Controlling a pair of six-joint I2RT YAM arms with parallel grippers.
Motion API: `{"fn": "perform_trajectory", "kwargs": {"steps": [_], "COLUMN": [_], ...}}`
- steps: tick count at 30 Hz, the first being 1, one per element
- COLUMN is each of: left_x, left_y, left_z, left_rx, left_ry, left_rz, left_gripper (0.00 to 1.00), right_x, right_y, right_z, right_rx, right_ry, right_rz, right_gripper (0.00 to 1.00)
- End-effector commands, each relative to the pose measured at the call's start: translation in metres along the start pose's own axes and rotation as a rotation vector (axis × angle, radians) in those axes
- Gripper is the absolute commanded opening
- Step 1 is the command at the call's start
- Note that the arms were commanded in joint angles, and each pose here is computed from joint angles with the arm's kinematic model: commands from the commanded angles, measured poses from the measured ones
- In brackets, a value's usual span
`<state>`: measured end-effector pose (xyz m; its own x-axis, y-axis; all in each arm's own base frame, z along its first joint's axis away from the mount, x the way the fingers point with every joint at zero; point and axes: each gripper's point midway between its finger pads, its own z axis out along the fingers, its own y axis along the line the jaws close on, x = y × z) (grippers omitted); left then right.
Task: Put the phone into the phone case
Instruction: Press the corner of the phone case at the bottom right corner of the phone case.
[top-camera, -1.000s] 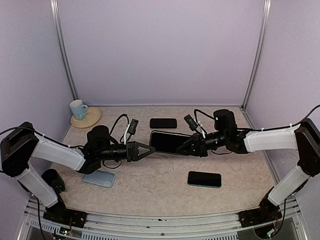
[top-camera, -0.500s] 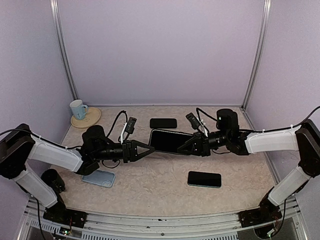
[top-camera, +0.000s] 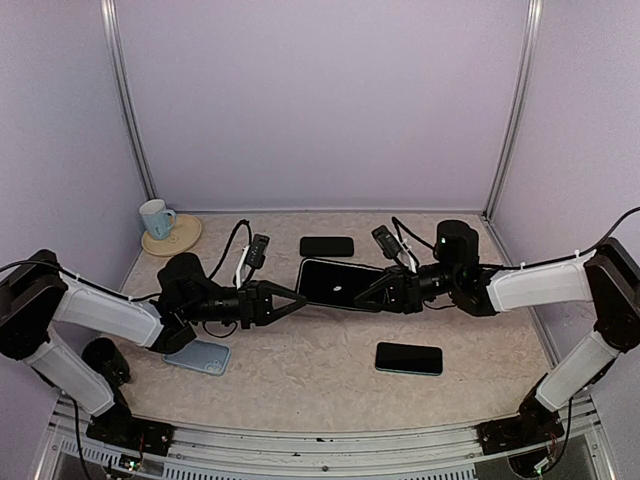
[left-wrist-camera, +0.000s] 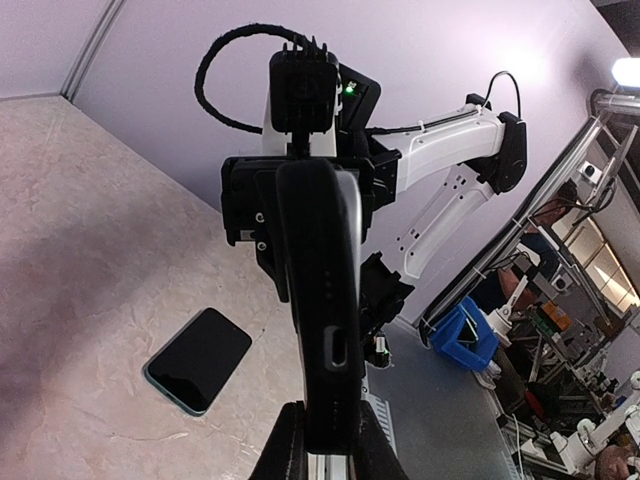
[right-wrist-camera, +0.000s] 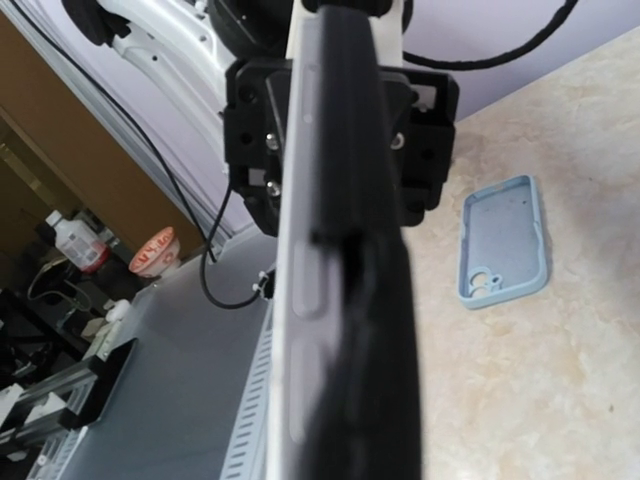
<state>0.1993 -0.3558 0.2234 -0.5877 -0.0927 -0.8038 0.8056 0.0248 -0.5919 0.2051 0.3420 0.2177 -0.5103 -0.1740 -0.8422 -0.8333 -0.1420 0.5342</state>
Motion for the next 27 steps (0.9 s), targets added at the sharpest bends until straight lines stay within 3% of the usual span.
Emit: {"fn": "perform_trajectory", "kwargs": {"steps": [1,15,27], "left_x": [-0.017,-0.016,-0.021], "left_y": [-0.025,-0.035,-0.031], "left_z": [-0.022,-0.033,-0.039], "left_rx": [0.084,0.108,0.082], "left_ry": [-0.053,-0.066,-0.085], "left_rz": [0.085,0.107,0.104], "left_gripper": [0.0,0.04,0.47], "right_x": [-0.009,-0.009,-0.008], "right_y": [-0.003,-0.003,-0.007], "right_z": [-0.024,-0.027,-0.027], "right_rx": [0.002,-0.007,0.004], "right_ry": [-0.04,-0.053,-0.056], "right_rz": [-0.038,-0.021,-0.01], "right_gripper": [0.0,0.0,0.0]}}
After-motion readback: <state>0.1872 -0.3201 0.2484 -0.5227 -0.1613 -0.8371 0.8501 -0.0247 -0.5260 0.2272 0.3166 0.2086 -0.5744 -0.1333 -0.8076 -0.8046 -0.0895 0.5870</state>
